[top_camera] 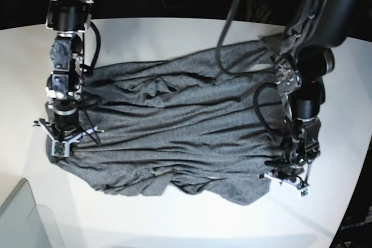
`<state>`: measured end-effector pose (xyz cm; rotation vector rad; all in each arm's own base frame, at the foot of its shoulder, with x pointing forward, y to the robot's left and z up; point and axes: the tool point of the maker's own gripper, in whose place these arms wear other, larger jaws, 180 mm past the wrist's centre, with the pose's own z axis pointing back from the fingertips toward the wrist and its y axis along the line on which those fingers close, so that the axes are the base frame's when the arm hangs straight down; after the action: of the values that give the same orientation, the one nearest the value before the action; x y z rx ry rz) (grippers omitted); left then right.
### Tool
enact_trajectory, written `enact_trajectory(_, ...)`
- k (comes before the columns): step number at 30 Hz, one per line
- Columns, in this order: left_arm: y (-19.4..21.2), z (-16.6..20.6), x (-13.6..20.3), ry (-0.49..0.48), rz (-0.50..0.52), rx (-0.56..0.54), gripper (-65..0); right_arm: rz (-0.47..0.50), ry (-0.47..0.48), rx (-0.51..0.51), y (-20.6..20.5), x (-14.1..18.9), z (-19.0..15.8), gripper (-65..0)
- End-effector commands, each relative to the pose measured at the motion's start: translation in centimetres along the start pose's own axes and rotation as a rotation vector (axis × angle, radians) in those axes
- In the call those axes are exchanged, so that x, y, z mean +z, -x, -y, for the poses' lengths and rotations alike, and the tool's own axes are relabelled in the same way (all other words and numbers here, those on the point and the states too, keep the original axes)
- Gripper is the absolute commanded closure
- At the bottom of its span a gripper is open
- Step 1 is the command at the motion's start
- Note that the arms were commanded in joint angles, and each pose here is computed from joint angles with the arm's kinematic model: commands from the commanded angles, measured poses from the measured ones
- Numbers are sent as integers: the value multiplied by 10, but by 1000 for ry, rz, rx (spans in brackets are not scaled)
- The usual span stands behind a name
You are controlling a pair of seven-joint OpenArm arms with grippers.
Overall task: Layout the t-shirt on the table in an organized manner, then fold the t-shirt properly
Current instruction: 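Release the shirt and raise both grippers toward the collar edge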
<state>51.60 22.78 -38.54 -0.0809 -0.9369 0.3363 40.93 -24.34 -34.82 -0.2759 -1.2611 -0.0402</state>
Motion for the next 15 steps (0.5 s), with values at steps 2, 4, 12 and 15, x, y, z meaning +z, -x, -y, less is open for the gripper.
enact_trajectory(2,-44,9,11,64,85,28,-23,59,10,-21,-23,5,-3,0)
enact_trajectory(4,-47,10,26,122,92,35,-22,48,-3,-41,-21,17,-13,0)
enact_trajectory(12,-2,-5,132,146,70,-50,-22,-42,-168,-52,15,58,-62,0)
enact_trajectory(15,33,-8,170,136,31,-94,-22,-80,-182,-56,31,68,-67,0)
